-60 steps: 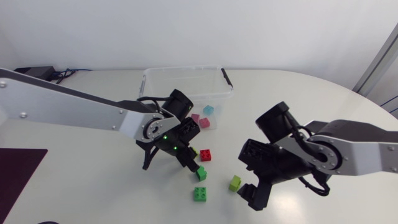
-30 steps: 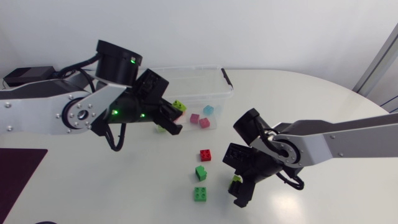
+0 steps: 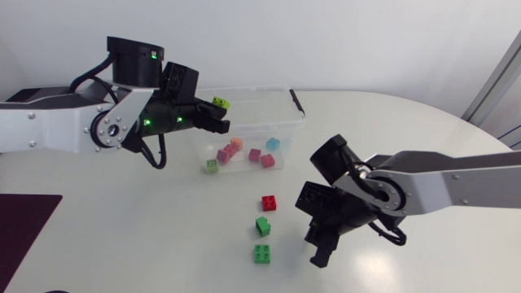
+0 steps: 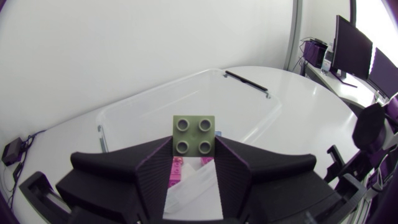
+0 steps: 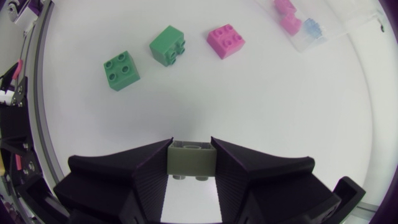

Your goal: Pick up the duplo bricks and place them in the container

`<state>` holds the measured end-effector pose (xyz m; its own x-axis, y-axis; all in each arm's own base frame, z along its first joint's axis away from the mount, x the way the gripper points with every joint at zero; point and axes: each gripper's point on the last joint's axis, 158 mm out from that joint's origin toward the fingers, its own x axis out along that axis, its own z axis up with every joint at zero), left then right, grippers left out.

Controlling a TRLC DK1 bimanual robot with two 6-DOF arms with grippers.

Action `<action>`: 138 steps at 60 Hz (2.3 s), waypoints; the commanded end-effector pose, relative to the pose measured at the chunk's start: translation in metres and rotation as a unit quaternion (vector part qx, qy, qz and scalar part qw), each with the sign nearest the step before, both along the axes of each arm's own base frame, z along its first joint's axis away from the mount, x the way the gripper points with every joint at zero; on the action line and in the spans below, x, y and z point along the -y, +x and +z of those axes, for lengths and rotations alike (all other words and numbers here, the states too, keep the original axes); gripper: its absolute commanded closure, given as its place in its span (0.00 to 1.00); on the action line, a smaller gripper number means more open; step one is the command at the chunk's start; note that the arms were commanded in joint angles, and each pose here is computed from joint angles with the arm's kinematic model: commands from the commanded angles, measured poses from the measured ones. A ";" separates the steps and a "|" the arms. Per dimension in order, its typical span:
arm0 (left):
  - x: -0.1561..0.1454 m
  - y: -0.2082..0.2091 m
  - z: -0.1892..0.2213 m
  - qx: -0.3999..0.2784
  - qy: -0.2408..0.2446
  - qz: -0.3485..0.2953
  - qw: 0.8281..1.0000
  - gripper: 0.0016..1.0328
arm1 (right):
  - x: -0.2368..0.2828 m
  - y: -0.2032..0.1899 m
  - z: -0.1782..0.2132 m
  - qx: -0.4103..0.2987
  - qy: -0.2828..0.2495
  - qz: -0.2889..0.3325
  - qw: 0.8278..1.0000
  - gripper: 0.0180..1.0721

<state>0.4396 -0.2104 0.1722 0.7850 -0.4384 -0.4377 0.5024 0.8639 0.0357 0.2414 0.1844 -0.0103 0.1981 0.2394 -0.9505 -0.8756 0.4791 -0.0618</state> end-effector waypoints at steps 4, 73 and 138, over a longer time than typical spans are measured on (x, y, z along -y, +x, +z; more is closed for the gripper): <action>-0.007 0.036 0.002 0.004 -0.026 0.032 0.999 0.48 | -0.005 0.019 0.040 0.041 0.021 -0.006 0.999 0.91; 0.048 -0.169 -0.103 -0.122 0.150 -0.261 0.946 0.17 | -0.085 0.277 0.184 0.240 0.213 -0.174 0.931 0.12; 0.105 -0.244 -0.197 -0.273 0.326 -0.444 0.789 0.37 | 0.057 0.041 0.106 0.178 0.207 -0.159 0.949 0.07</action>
